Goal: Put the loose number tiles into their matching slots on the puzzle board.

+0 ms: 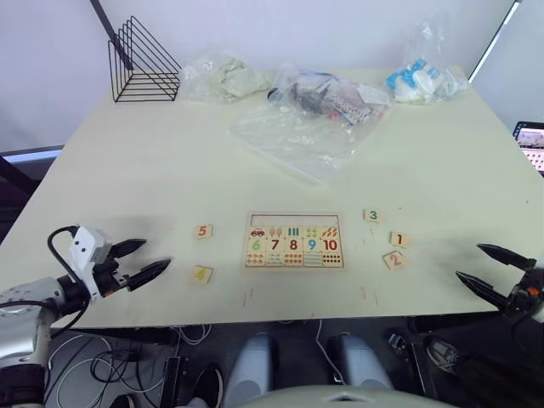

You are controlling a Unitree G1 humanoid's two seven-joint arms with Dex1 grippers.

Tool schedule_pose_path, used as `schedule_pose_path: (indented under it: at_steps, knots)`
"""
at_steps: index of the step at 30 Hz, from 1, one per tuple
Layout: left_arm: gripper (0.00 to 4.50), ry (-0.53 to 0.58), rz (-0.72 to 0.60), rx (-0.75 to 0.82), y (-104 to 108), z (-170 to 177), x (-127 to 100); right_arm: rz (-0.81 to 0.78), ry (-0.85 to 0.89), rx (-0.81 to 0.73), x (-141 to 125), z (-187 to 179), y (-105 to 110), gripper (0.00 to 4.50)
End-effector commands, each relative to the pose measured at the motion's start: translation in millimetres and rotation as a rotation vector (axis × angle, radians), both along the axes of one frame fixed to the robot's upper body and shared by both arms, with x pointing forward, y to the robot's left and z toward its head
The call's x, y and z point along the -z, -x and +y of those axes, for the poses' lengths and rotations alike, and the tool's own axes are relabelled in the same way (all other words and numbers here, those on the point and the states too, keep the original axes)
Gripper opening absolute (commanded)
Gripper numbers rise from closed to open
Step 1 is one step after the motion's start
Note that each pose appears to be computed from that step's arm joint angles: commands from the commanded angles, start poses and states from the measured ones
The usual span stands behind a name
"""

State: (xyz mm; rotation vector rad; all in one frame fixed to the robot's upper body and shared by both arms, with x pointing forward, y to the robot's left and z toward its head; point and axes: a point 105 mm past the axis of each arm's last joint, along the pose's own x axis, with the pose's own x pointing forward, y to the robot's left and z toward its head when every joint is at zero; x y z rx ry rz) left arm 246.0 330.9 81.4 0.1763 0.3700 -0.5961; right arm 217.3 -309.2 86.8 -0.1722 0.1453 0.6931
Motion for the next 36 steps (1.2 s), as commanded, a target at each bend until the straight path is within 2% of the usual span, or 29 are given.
schedule_pose_path:
  at_steps: [1, 21, 27, 32, 36]
  knots:
    - [4.5, -0.027, -0.038, 0.014, 0, 4, -13, -0.06, 0.013, 0.022, -10, -10, 0, 4.46]
    - [4.5, -0.014, -0.086, 0.041, -5, 0, -20, -0.082, 0.029, 0.007, 2, -19, 1, 4.46]
    - [4.5, -0.017, -0.198, 0.21, -12, -12, -47, -0.1, 0.016, -0.065, -10, -2, -8, 4.46]
    - [4.5, 0.01, -0.18, 0.415, -3, -20, -54, -0.12, 0.019, -0.137, -21, 11, -18, 4.46]
    - [4.5, 0.026, -0.17, 0.513, 2, -22, -60, -0.12, 0.018, -0.187, -27, 17, -24, 4.46]
